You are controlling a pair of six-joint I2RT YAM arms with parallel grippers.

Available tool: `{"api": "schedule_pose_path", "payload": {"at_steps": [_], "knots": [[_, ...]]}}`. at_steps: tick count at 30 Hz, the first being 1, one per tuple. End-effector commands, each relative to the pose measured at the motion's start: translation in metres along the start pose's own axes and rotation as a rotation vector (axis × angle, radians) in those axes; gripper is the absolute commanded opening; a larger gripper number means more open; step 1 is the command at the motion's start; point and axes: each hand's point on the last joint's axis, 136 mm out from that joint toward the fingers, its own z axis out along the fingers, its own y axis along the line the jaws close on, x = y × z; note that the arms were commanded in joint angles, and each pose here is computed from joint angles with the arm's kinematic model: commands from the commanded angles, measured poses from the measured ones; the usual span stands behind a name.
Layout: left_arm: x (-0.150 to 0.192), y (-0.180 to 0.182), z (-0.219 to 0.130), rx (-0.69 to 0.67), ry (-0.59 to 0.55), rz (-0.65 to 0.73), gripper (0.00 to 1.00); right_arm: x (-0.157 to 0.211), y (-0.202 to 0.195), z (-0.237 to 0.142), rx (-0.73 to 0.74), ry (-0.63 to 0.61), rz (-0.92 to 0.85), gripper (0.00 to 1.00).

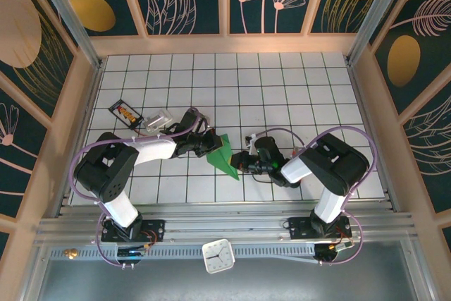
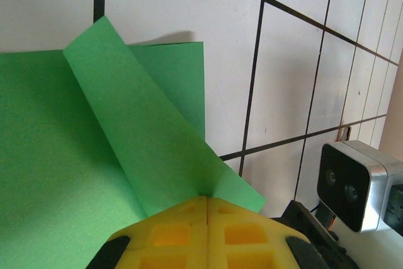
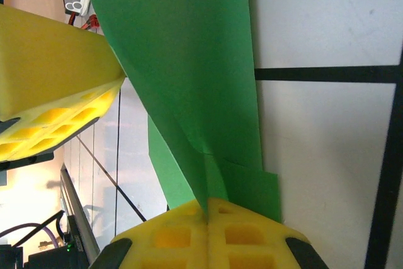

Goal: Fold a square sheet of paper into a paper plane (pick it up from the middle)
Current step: Fourth fold the wing at the center of the table.

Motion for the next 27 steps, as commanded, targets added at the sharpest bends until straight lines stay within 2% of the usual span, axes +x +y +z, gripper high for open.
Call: {"api": "schedule_pose_path", "payload": {"at_steps": [1,14,27], "knots": [[0.004,0.01,0.01,-0.029,0.025,0.004,0.0,0.011,-0.019,0.002,0.083,0.048,0.009,0.0],[-0.002,0.006,0.016,-0.028,0.027,0.024,0.0,0.012,-0.023,0.003,0.091,0.056,0.02,0.0],[-0.008,0.032,0.022,-0.117,0.003,0.038,0.0,0.013,-0.026,0.002,0.103,0.061,0.03,0.0]]}}
